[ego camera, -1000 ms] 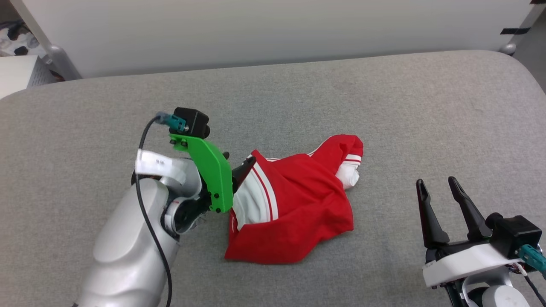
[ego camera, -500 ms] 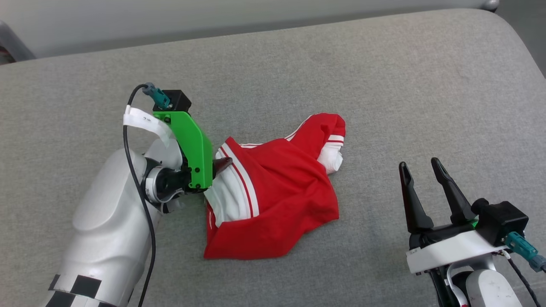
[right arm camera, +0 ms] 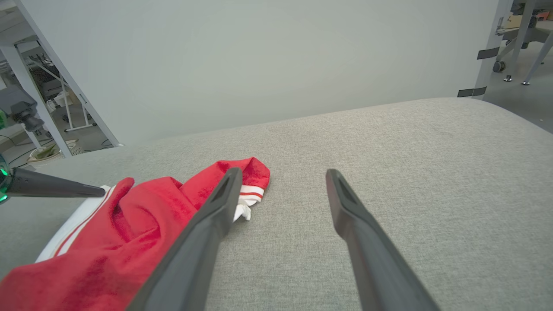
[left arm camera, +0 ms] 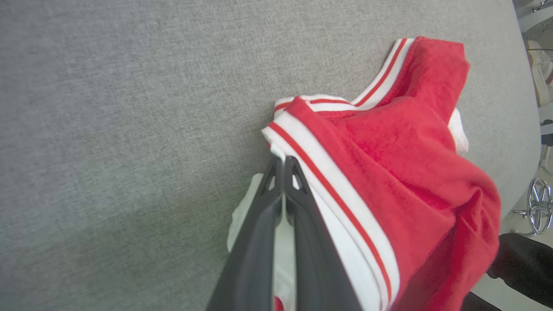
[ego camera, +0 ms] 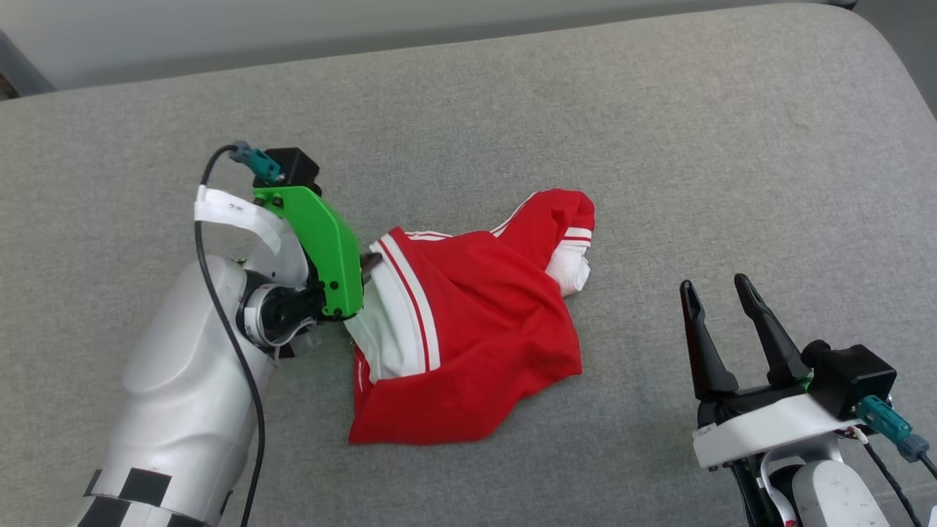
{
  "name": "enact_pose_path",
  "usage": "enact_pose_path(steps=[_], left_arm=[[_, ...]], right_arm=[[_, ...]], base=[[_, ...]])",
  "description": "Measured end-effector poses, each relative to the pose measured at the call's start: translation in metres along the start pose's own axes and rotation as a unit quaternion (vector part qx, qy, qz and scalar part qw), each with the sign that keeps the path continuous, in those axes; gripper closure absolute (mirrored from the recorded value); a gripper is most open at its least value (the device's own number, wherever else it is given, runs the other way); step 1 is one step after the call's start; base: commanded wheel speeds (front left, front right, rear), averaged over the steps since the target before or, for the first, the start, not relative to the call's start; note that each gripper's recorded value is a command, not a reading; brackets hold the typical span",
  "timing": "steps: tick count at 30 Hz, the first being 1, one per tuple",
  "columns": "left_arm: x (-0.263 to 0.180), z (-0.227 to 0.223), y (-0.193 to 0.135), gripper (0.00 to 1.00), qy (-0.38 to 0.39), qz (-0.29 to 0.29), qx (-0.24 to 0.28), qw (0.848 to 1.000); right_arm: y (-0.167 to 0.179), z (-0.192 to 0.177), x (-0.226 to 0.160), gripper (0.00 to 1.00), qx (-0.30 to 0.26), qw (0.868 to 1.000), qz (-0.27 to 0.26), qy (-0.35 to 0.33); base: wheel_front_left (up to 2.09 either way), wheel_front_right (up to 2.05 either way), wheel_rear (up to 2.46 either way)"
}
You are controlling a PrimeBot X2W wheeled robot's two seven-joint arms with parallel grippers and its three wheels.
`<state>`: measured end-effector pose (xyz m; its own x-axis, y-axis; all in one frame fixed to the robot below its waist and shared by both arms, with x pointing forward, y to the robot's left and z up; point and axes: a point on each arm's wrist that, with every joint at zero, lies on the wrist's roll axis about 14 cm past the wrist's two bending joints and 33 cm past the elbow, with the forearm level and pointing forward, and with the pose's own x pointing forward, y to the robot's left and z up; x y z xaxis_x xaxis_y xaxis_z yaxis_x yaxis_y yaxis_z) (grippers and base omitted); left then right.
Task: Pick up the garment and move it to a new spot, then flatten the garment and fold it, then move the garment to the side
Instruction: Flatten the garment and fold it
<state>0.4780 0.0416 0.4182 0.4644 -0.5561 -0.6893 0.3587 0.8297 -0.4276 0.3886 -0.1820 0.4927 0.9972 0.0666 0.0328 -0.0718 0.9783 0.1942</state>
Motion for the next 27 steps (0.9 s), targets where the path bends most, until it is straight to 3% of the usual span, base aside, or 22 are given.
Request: enact_pose_path(steps=[6, 16, 22, 27], left_arm=[[-0.032, 0.042, -0.002, 1.00, -0.109, 0.011, 0.041, 0.993], [-0.118, 0.096, 0.001, 1.00, -0.257, 0.059, 0.126, 0.956], [-0.139, 0.114, 0.037, 1.00, -0.286, 0.134, 0.142, 0.938], [-0.129, 0.123, 0.083, 1.00, -0.254, 0.209, 0.168, 0.929]], right_arm=[[0.003, 0.012, -0.002, 0.00, -0.001, 1.000, 0.005, -0.017], [0.019, 0.018, -0.001, 0.00, 0.002, 0.999, 0.029, -0.025], [0.030, 0.012, 0.006, 0.00, 0.006, 0.999, 0.044, -0.019], [0.029, 0.003, 0.015, 0.00, 0.009, 0.999, 0.042, -0.008]], base=[[0.00, 0.00, 0.00], [0.00, 0.00, 0.00], [0.00, 0.00, 0.00], [0.00, 0.00, 0.00]])
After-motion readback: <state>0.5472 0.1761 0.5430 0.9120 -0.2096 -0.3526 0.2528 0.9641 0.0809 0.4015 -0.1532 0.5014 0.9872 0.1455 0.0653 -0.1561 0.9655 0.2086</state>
